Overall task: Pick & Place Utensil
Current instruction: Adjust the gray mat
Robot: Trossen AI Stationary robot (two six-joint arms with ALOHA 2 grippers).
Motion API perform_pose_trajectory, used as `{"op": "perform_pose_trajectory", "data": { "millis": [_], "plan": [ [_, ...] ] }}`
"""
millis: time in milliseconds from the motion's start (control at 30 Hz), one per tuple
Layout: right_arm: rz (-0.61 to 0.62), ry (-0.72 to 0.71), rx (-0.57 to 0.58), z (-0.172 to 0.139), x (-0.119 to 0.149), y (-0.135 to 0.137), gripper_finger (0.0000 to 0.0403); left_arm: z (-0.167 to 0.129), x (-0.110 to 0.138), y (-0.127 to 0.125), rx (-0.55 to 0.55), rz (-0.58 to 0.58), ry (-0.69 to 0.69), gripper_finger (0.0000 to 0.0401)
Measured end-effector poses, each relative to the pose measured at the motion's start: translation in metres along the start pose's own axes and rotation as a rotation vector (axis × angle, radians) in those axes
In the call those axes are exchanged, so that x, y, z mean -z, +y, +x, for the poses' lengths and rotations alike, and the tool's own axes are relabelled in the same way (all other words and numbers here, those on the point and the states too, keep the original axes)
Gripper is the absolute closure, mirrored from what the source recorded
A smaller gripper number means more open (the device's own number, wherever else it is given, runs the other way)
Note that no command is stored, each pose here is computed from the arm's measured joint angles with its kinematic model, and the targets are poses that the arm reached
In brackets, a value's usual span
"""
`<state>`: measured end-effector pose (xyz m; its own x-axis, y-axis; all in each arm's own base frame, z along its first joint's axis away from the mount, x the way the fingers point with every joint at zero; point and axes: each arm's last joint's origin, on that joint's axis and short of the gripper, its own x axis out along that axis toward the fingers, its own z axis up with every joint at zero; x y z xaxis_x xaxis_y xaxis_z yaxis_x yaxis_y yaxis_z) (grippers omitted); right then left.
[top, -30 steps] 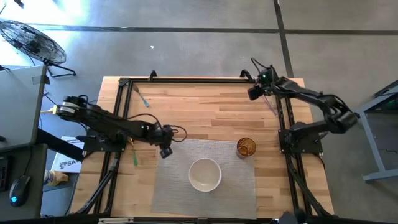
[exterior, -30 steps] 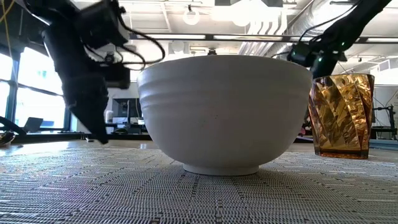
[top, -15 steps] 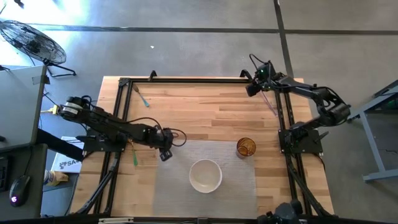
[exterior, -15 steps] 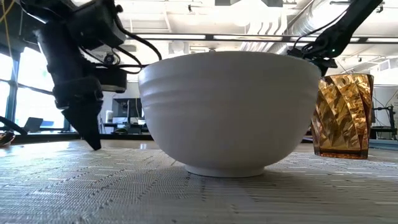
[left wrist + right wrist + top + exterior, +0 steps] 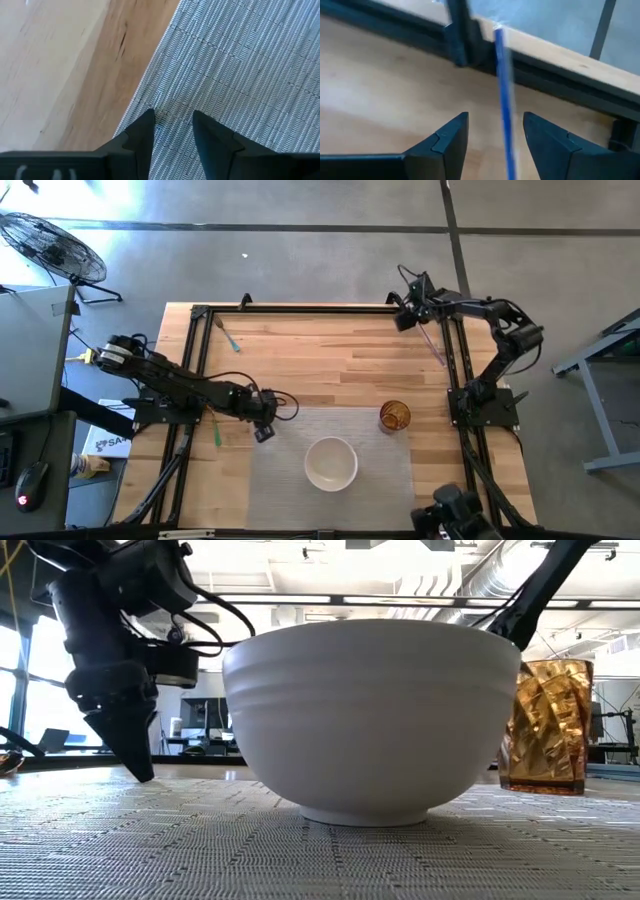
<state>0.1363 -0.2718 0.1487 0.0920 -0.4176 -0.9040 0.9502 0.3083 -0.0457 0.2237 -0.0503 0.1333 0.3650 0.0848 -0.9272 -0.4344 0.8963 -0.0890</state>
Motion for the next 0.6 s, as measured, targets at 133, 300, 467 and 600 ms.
{"op": "perform_pose_trajectory", "data": {
  "millis": [133, 300, 467, 600],
  "plan": [
    [0.019, 0.012, -0.013, 0.005, -0.0038, -0.0063, 0.0228, -0.0029, 0.002, 0.0027, -0.026, 0.004, 0.007, 0.027],
    [-0.002, 0.031, -0.059, 0.0055, -0.0024, -0.0044, 0.0243, -0.003, 0.0024, 0.0037, -0.046, 0.007, 0.001, 0.027],
    [-0.004, 0.047, -0.035, 0.0056, -0.0007, -0.0054, 0.0264, -0.003, 0.0014, 0.0039, -0.068, 0.023, -0.024, 0.027],
    [-0.004, 0.048, -0.033, 0.0055, -0.0006, -0.0054, 0.0278, -0.004, 0.0004, 0.0051, -0.096, 0.026, -0.055, 0.027]
  ]
}}
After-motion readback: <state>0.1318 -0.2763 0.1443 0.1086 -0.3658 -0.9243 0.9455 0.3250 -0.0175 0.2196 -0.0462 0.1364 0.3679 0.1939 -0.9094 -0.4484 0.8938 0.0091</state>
